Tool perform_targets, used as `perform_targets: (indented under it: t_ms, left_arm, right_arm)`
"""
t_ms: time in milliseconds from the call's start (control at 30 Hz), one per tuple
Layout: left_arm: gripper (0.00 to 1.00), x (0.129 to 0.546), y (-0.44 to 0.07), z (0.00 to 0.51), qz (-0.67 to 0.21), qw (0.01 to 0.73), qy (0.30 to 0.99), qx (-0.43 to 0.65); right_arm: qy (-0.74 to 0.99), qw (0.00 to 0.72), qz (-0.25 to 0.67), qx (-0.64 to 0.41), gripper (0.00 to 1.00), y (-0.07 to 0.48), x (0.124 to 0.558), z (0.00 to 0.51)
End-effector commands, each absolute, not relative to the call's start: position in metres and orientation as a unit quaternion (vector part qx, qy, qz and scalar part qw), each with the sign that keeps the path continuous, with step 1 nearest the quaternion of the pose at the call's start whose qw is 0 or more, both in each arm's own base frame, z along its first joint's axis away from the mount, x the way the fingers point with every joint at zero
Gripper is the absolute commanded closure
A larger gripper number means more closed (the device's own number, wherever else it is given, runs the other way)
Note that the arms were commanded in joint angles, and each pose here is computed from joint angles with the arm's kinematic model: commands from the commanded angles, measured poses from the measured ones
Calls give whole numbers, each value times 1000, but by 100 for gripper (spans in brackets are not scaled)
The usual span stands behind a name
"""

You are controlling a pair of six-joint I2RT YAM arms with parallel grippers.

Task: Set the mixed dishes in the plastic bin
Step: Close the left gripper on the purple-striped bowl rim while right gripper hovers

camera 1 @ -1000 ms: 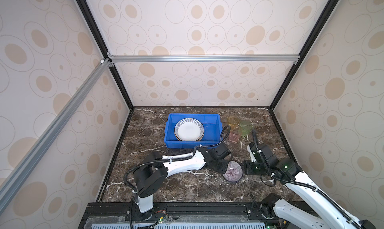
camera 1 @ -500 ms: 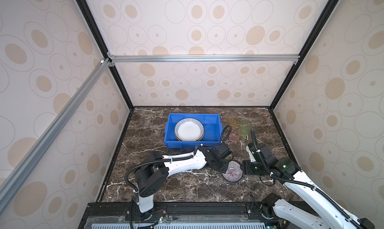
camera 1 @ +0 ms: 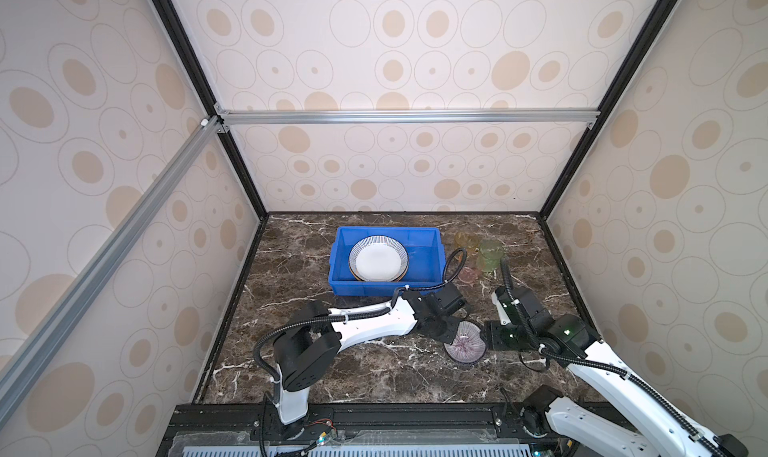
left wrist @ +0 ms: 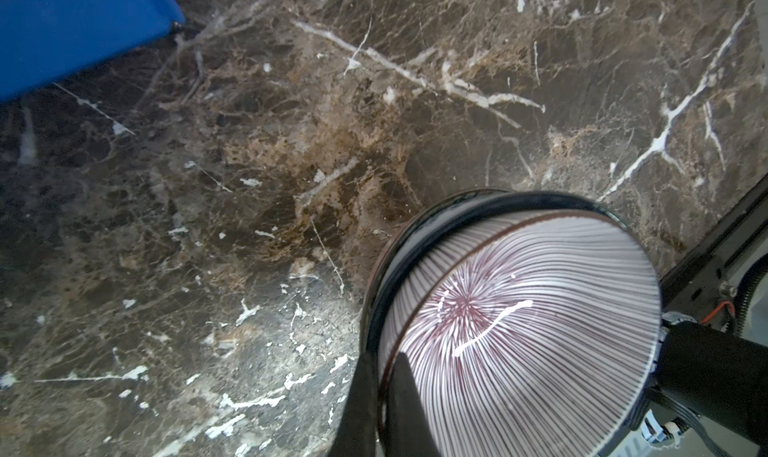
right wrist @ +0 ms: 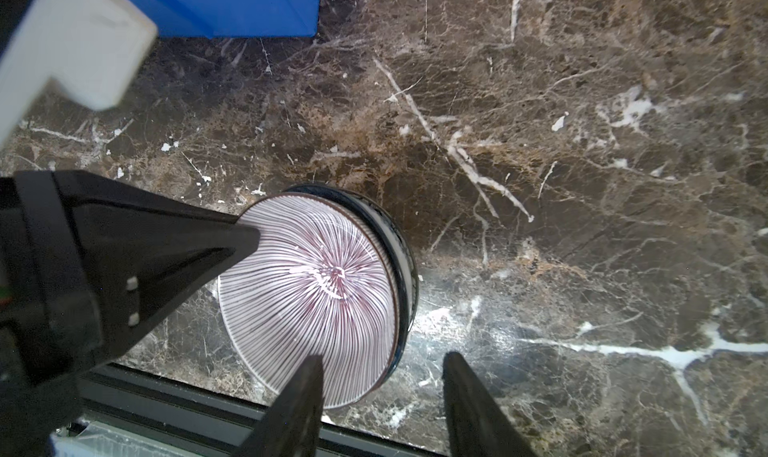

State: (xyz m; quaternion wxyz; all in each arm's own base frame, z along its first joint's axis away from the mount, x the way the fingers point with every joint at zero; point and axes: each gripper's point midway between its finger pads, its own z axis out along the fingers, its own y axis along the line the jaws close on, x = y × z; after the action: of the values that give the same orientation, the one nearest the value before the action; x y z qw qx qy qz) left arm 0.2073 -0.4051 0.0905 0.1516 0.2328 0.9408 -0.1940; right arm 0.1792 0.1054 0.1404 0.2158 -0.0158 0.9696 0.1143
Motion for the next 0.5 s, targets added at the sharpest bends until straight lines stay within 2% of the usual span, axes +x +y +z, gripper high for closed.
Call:
perform_targets:
  t_ms: [0,467]
  left_arm:
    - [100,206,-404,98,-178,160,939,247]
    - [100,209,-398,132,-206,199,925,249]
  right_arm:
    - [970,211,115,-19,50,106,176,138]
    - [959,238,151,-24,50,115,179,152]
